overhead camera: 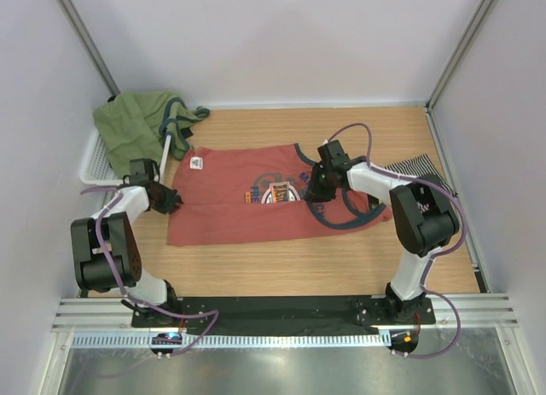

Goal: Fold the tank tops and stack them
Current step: Fold the tank top

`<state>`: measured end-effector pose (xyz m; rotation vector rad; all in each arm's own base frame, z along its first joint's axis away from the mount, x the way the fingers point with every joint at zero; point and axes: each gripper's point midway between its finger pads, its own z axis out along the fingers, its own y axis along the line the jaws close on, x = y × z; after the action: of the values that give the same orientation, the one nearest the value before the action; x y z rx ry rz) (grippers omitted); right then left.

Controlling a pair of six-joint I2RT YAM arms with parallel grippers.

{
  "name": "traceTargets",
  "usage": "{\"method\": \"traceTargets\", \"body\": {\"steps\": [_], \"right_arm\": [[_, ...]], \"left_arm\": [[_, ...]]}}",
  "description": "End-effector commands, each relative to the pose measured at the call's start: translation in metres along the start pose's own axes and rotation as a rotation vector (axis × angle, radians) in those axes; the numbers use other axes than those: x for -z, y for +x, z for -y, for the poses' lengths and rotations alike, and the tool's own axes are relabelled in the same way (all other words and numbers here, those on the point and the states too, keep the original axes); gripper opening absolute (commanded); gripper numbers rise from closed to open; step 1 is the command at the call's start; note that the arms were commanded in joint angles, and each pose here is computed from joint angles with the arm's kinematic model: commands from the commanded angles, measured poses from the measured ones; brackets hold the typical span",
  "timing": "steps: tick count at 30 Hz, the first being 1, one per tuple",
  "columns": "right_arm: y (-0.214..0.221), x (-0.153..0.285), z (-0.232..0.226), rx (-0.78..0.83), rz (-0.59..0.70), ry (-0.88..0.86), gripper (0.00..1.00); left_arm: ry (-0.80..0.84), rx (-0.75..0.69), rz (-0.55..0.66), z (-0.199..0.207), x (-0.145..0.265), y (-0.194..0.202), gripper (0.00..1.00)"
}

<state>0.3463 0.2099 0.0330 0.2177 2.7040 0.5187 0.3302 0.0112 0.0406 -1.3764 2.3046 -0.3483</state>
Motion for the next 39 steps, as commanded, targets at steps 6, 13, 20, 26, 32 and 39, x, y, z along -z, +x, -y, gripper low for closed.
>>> {"method": "traceTargets", "body": {"steps": [6, 13, 20, 26, 32, 39], "right_arm": [[-0.021, -0.002, -0.014, 0.016, 0.063, -0.018, 0.23], [-0.018, -0.008, -0.002, 0.019, 0.057, 0.034, 0.43], [-0.024, 0.016, -0.003, 0.058, 0.113, 0.028, 0.52], [-0.019, 0.027, 0.022, 0.099, 0.131, 0.136, 0.53], [0.000, 0.038, 0.027, 0.174, 0.127, 0.126, 0.58], [0.016, 0.061, 0.012, 0.271, 0.156, 0.072, 0.62]], "left_arm": [[0.020, -0.005, 0.054, 0.016, -0.016, -0.020, 0.00], [-0.034, 0.000, 0.106, 0.007, -0.026, -0.031, 0.00], [0.036, -0.034, 0.080, 0.019, -0.018, -0.025, 0.22], [0.092, -0.077, 0.050, 0.017, -0.009, 0.001, 0.50], [0.164, -0.115, 0.107, 0.022, 0.023, 0.008, 0.66], [0.197, -0.155, 0.169, 0.027, 0.059, 0.001, 0.72]]}}
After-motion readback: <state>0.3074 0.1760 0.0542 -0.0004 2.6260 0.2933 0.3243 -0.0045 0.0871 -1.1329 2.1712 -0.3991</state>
